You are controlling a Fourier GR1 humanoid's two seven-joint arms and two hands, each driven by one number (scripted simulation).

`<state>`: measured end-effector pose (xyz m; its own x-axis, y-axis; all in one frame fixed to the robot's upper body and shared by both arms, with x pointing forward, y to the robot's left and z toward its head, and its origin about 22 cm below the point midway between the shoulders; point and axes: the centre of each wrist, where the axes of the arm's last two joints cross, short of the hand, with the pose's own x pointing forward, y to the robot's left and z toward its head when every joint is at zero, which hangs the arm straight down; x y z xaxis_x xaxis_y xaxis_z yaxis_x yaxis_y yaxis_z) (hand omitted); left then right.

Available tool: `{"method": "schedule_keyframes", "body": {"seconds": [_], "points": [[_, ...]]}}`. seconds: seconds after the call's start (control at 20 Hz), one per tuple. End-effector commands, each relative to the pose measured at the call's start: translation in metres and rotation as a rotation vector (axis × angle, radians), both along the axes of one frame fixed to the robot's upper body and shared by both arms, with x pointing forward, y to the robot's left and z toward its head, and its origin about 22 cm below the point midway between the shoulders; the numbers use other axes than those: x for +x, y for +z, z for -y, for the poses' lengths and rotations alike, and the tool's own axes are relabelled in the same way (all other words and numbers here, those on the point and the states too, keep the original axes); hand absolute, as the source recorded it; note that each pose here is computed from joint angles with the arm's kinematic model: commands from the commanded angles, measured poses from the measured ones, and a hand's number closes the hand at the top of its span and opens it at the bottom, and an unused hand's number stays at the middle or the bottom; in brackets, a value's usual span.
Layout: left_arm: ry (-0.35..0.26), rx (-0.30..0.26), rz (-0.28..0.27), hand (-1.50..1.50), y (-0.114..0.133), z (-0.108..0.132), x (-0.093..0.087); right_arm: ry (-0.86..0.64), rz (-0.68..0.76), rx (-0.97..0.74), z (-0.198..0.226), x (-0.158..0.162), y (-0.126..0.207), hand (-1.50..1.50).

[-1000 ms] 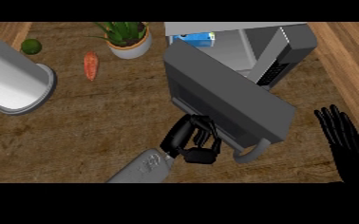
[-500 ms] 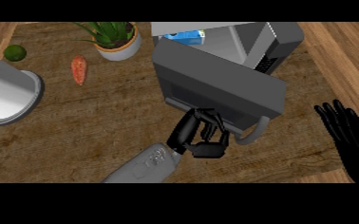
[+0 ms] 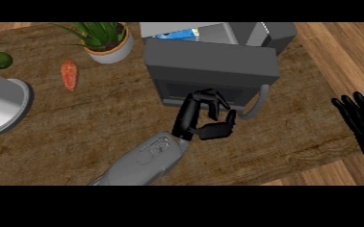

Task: Pick up the milk, place it into the microwave and close the microwave

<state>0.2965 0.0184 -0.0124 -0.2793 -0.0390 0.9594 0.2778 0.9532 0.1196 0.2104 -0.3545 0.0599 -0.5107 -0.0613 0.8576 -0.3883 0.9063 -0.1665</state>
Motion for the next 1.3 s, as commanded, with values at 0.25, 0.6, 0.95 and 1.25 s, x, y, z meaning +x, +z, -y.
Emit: {"method": "schedule_keyframes", "body": {"seconds": [0.25, 0.6, 0.95, 1.25], "points": [[0.156, -0.018, -0.034, -1.50, 0.030, 0.007, 0.032, -0.092, 0.191, -0.178, 0.019, 0.019, 0.060, -1.50], [0.248, -0.104, -0.038, -1.50, 0.042, 0.006, 0.042, -0.158, 0.312, -0.341, 0.029, 0.025, 0.103, 1.50], [0.265, -0.136, -0.052, -1.50, 0.041, 0.006, 0.041, -0.180, 0.341, -0.370, 0.028, 0.034, 0.112, 1.50], [0.268, -0.144, -0.046, -1.50, 0.041, 0.007, 0.044, -0.200, 0.373, -0.380, 0.031, 0.038, 0.120, 1.50]]}}
